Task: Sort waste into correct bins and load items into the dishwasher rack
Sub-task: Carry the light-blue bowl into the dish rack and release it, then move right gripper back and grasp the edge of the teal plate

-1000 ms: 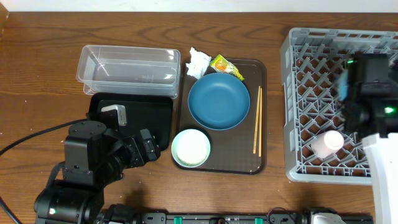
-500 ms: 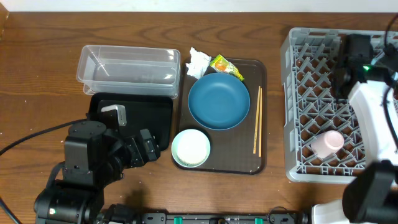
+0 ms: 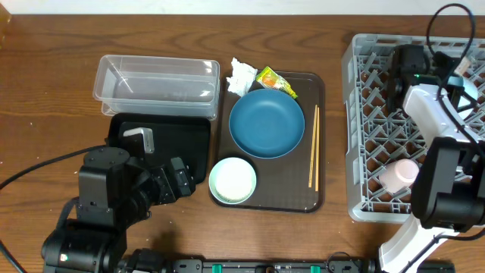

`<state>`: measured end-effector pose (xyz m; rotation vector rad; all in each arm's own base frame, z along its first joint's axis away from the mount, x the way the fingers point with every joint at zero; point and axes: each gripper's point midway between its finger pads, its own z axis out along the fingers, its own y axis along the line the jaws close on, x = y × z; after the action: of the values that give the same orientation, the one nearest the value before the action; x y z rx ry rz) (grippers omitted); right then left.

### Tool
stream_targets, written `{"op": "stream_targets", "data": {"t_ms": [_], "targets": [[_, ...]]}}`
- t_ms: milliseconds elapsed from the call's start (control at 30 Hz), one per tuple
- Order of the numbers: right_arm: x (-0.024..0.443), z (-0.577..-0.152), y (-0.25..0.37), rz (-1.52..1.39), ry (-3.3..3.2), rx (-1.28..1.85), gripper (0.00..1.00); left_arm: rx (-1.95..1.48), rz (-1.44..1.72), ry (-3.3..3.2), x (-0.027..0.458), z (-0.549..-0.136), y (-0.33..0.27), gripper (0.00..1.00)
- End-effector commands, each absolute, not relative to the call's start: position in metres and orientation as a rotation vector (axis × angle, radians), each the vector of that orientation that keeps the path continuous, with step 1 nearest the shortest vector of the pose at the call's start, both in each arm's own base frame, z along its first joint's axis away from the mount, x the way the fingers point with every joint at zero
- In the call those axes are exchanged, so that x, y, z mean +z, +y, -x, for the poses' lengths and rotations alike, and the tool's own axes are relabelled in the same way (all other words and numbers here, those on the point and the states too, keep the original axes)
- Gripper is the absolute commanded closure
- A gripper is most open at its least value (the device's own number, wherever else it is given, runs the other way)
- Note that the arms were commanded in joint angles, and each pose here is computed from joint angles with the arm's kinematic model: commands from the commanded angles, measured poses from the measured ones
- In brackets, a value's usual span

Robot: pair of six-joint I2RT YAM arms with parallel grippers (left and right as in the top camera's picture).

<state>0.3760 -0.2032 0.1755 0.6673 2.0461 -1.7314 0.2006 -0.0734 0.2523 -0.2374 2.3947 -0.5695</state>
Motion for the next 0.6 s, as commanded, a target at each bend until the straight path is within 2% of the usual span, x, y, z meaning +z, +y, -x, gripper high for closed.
{"op": "stream_targets", "data": {"t_ms": [0,233,300,333,400,500,567], "targets": [[0.151,-0.390,-0.183,-0.508,2.148,-1.737,0.99,-0.564,0.233,2.377,0.258,-0.201,-0.072,0.02],[0.148,-0.408,-0.136,-0.363,2.135,-1.692,0.97,-0.564,0.233,2.376,0.258,-0.201,-0.072,0.02],[0.148,-0.410,-0.130,-0.324,2.144,-1.697,0.82,-0.564,0.233,2.377,0.258,-0.201,-0.072,0.02],[0.148,-0.410,-0.127,-0.290,2.155,-1.708,0.65,-0.564,0.233,2.377,0.258,-0.201,-0.073,0.02],[0.148,-0.412,-0.121,-0.270,2.158,-1.697,0.46,-0.564,0.233,2.377,0.258,-0.201,-0.072,0.02],[0.148,-0.417,-0.105,-0.235,2.173,-1.628,0.32,-0.564,0.233,2.377,0.258,-0.201,-0.072,0.02],[0.150,-0.420,-0.095,-0.223,2.190,-1.558,0.30,-0.564,0.233,2.377,0.258,-0.201,-0.072,0.02]]}}
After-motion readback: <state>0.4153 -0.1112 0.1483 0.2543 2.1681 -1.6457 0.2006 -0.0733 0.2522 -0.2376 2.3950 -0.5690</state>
